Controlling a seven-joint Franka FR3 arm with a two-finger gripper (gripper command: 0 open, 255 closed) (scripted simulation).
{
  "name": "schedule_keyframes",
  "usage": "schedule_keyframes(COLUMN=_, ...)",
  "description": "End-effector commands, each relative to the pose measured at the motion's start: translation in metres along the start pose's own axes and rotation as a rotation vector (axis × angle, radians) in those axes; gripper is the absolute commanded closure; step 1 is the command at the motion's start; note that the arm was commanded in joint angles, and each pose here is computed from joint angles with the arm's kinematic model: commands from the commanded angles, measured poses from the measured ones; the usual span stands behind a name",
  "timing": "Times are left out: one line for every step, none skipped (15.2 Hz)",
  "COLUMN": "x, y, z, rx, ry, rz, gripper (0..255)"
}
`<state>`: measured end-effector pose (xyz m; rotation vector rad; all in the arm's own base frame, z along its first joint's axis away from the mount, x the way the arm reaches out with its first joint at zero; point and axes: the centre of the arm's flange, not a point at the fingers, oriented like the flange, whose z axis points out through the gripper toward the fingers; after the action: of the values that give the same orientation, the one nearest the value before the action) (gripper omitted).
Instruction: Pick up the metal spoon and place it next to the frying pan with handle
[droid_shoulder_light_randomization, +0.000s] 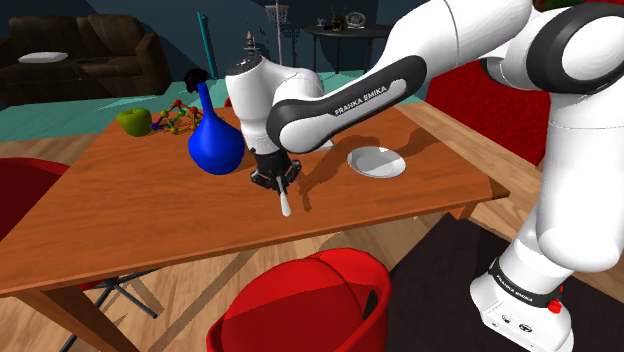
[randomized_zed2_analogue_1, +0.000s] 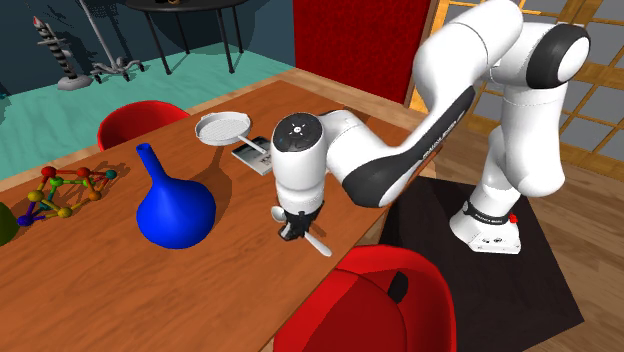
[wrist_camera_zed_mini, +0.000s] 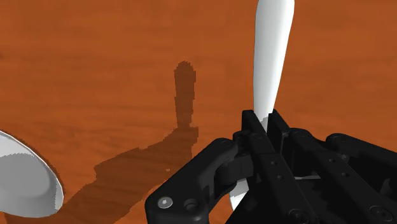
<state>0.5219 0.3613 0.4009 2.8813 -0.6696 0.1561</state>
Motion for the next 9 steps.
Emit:
schedule_keyframes(x=0.002, y=0.002, z=-0.011, rx=0.0, ry=0.0, rz=0.0, gripper=255)
schedule_keyframes(x=0.003, y=0.003, z=-0.016, rx=0.0, ry=0.0, rz=0.0, gripper=255)
schedule_keyframes(x=0.004, y=0.004, z=-0.021, rx=0.0, ry=0.0, rz=0.0, gripper=255)
schedule_keyframes(x=0.004, y=0.005, z=-0.026, rx=0.0, ry=0.0, rz=0.0, gripper=255)
schedule_keyframes(x=0.005, y=0.005, z=-0.031, rx=0.0, ry=0.0, rz=0.0, gripper=255)
schedule_keyframes(x=0.006, y=0.006, z=-0.036, rx=0.0, ry=0.0, rz=0.0, gripper=255)
schedule_keyframes(x=0.014, y=0.016, z=-0.034, rx=0.0, ry=0.0, rz=0.0, gripper=255)
schedule_keyframes(x=0.022, y=0.027, z=-0.031, rx=0.0, ry=0.0, rz=0.0, gripper=255)
schedule_keyframes(x=0.03, y=0.037, z=-0.028, rx=0.0, ry=0.0, rz=0.0, gripper=255)
